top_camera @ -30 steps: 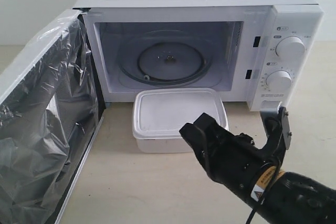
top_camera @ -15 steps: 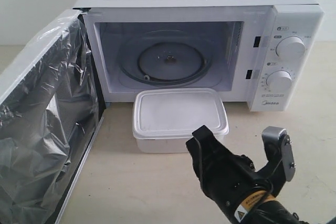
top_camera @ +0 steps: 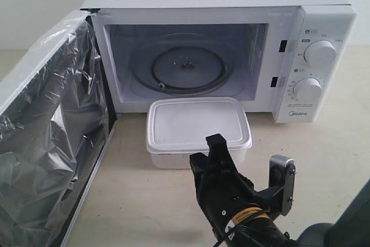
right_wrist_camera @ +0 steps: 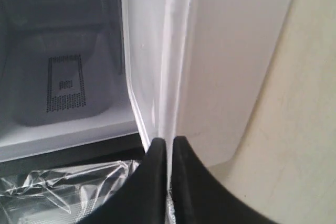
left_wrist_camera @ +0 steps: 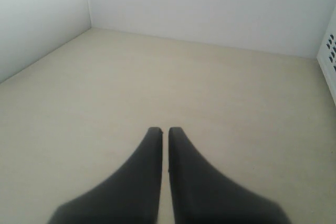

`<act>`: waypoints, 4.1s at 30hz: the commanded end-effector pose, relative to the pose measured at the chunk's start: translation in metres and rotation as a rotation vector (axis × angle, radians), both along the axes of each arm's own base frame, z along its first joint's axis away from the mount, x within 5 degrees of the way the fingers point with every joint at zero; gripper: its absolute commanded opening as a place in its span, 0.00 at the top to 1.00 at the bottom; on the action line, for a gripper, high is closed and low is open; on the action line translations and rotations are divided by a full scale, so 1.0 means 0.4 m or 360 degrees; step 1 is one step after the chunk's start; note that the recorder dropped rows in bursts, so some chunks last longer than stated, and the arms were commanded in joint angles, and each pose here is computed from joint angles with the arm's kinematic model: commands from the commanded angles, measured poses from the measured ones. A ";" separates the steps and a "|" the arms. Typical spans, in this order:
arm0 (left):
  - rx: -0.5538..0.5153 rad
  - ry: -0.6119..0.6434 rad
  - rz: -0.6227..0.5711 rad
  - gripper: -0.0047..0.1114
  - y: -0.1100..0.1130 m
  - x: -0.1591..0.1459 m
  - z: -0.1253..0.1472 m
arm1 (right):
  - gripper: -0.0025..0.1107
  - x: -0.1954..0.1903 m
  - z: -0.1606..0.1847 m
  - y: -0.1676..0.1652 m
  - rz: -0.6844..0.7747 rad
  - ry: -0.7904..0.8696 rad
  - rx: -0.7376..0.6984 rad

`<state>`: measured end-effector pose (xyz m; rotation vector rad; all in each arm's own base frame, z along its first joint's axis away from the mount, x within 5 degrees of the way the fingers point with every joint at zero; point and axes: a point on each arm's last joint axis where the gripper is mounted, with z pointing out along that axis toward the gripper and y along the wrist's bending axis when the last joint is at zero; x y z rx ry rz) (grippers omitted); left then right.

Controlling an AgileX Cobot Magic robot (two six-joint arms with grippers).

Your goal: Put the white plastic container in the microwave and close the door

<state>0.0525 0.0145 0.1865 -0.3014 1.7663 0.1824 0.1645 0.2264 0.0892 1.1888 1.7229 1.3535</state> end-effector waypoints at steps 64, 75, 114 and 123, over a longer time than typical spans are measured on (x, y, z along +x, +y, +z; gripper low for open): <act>-0.0001 -0.0001 0.0004 0.92 0.000 0.000 -0.002 | 0.98 0.104 0.014 0.006 -0.0124 0.0031 -0.0011; -0.0001 -0.0001 0.0004 0.92 0.000 0.000 -0.002 | 0.98 0.063 0.043 0.037 -0.0083 -0.0133 0.0025; -0.0001 -0.0001 0.0004 0.92 0.000 0.000 -0.002 | 0.54 0.036 0.051 0.025 -0.0141 0.0209 0.0032; -0.0001 -0.0001 0.0004 0.92 0.000 0.000 -0.002 | 0.54 0.041 0.040 0.024 -0.0105 0.0315 0.0050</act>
